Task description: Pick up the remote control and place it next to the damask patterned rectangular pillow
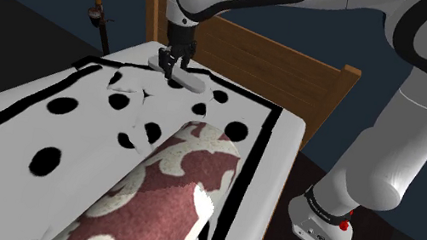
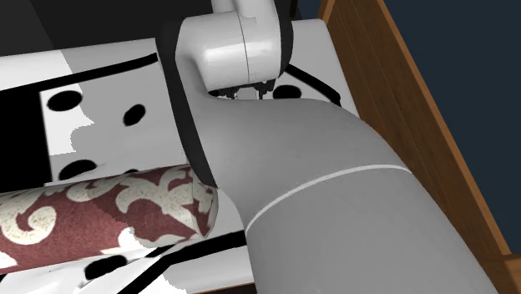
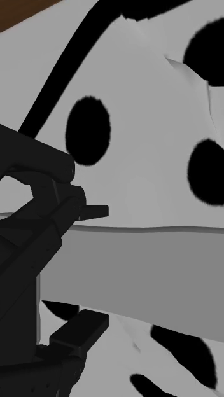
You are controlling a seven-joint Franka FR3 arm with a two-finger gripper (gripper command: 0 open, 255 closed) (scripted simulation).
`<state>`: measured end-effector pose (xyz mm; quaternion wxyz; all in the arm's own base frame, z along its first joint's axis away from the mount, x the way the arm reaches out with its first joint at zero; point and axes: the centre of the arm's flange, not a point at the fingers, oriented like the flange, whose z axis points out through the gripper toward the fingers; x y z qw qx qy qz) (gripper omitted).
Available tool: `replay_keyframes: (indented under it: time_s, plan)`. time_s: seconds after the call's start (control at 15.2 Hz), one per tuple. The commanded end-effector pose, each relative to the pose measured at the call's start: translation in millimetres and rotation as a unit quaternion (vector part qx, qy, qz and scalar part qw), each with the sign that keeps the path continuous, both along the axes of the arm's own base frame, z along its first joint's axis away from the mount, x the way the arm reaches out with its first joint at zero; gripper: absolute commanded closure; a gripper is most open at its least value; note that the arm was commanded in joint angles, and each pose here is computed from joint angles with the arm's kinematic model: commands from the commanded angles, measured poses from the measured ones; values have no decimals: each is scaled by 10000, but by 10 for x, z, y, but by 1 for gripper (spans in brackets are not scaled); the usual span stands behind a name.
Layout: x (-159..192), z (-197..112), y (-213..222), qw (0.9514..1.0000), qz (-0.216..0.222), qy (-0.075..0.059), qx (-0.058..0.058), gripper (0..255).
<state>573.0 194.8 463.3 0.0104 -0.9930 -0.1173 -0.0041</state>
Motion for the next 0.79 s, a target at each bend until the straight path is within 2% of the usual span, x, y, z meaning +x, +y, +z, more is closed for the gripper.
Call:
replay_keyframes:
  time_s: [0.0, 0.73]
  plan:
    - [7, 96, 1, 10000, 0, 0, 0, 255]
    - [7, 677, 1, 10000, 0, 0, 0, 255]
